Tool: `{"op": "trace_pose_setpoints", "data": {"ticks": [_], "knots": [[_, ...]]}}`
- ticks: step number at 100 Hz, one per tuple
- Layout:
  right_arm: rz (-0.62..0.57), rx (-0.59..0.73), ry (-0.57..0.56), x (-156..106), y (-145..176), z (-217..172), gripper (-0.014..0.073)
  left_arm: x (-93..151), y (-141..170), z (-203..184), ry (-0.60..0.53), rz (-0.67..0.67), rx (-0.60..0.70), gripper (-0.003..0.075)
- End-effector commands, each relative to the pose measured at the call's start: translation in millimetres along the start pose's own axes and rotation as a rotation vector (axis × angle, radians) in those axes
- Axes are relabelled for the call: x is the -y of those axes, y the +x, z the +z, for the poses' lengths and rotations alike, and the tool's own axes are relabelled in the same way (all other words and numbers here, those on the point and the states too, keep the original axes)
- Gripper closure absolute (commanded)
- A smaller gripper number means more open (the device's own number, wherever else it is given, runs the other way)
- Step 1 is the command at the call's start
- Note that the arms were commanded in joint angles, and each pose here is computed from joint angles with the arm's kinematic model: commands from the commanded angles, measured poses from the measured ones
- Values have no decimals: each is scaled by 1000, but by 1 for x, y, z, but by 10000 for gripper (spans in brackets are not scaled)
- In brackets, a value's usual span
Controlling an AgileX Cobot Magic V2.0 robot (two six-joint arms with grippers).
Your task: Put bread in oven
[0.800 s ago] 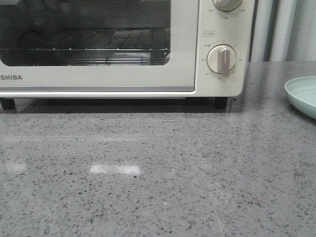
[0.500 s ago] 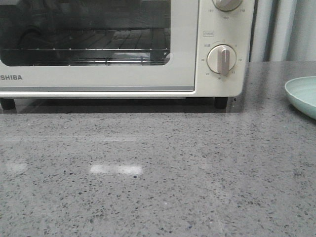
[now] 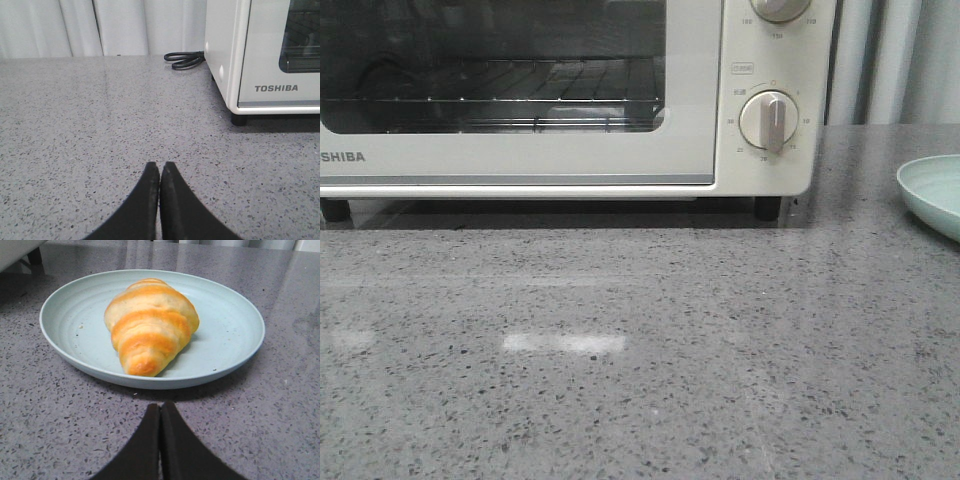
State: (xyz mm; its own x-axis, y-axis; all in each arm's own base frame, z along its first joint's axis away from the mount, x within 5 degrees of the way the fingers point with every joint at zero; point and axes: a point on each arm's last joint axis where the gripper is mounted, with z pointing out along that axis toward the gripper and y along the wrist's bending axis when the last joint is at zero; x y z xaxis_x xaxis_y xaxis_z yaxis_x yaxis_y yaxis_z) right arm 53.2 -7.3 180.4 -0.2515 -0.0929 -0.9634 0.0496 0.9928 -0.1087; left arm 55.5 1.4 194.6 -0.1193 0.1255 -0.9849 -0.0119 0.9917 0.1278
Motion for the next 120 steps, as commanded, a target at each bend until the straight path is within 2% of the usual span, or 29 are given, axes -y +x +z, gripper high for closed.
{"op": "trace_pose_setpoints", "data": {"ticks": [1,14,23,33,51,57,65,67,76,90,106,120], "knots": [[-24,40,3,0,0,0,671,0,-1,-1,-16,-1,96,741],[-16,48,-1,0,0,0,671,-1,-1,-1,-19,15,95,741],[-14,135,-16,-2,-8,-1,671,-1,-2,-1,-32,88,102,741],[22,351,-59,-5,-27,-6,671,-2,-6,-1,-39,112,144,741],[32,838,-138,-10,-64,-31,671,-2,-15,-3,-46,82,251,741],[31,970,-159,-11,-71,-41,671,-3,-24,-6,-54,67,340,741],[31,1077,-176,-12,-76,-49,671,-6,-35,-11,-64,-70,477,741],[33,1099,-179,-12,-77,-51,671,-8,-37,-12,-64,-145,508,741],[38,1087,-175,-11,-77,-50,671,-11,-39,-14,-69,-273,542,741],[38,928,-151,-11,-69,-38,671,-12,-39,-14,-71,-276,553,741],[41,866,-143,-10,-66,-33,671,-13,-44,-17,-75,-300,612,741],[194,747,-174,-7,-70,-31,671,-14,-49,-20,-38,-413,673,741]]}}
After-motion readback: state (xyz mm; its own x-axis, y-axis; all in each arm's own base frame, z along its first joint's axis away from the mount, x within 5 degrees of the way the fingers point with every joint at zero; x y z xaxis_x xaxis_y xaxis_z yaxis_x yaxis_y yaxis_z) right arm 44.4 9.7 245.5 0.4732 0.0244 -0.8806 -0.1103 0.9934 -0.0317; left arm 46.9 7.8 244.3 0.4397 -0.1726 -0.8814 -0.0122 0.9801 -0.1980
